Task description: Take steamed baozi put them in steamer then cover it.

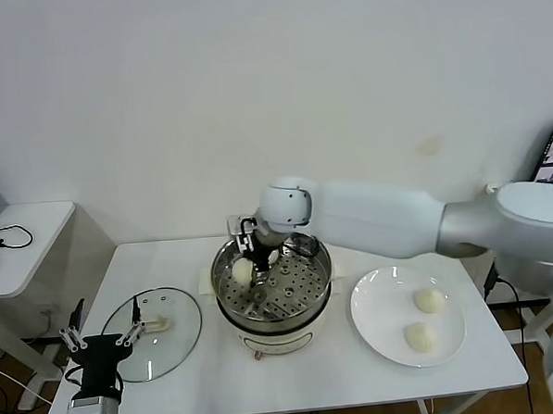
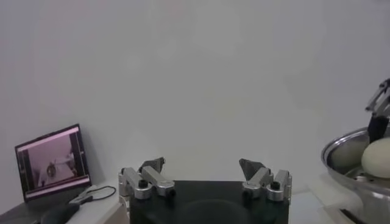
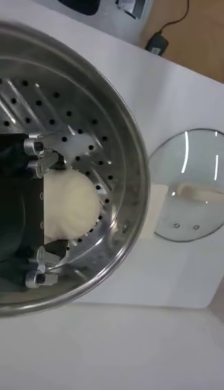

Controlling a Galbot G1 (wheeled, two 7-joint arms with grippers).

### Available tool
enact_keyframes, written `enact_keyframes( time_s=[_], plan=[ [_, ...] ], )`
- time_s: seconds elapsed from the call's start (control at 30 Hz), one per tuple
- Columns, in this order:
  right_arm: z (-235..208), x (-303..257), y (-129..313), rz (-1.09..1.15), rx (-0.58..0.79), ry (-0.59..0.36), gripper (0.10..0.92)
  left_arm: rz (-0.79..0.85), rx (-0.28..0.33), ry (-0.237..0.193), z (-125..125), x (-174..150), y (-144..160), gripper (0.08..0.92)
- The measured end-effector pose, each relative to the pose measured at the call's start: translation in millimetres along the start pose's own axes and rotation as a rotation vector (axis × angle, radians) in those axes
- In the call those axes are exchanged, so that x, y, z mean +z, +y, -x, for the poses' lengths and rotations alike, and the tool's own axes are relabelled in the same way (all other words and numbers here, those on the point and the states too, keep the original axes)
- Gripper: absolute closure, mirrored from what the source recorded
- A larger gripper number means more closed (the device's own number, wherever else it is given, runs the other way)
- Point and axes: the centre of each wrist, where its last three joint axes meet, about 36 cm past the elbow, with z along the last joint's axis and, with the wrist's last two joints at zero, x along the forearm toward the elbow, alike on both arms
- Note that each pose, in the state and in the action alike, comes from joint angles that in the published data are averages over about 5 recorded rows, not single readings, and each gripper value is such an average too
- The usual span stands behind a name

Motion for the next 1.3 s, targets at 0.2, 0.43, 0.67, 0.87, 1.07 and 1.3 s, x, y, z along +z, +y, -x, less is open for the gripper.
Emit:
enact_keyframes(
  time_s=[0.2, 0.43, 0.67, 0.87, 1.07, 1.3],
  plan=[
    [10.8, -3.0, -2.1, 0.011, 0.001, 0.003, 0.314, -0.002, -0.002, 0.0, 0.0, 0.1, 0.5, 0.177],
    [6.5, -2.4, -5.5, 0.003, -0.005, 0.004, 0.208, -0.005, -0.002, 0.0, -0.1, 0.0, -0.4, 0.177],
    [-27.2, 9.0, -14.5, -0.029, -0.011, 0.007, 0.2, -0.008, 0.0, -0.002, -0.5, -1.3, -1.0, 0.177],
    [-73.8, 37.4, -17.2, -0.064, -0.013, 0.023, 0.2, -0.009, 0.007, -0.008, -0.7, -3.6, -2.0, 0.177],
    [-121.0, 83.8, -3.0, -0.099, -0.023, 0.061, 0.2, -0.009, 0.019, -0.007, -2.5, -4.0, -3.4, 0.177],
    [-156.0, 157.2, 38.1, -0.097, -0.036, 0.109, 0.2, -0.01, 0.031, -0.004, -4.4, -3.7, -6.0, 0.177]
  ],
)
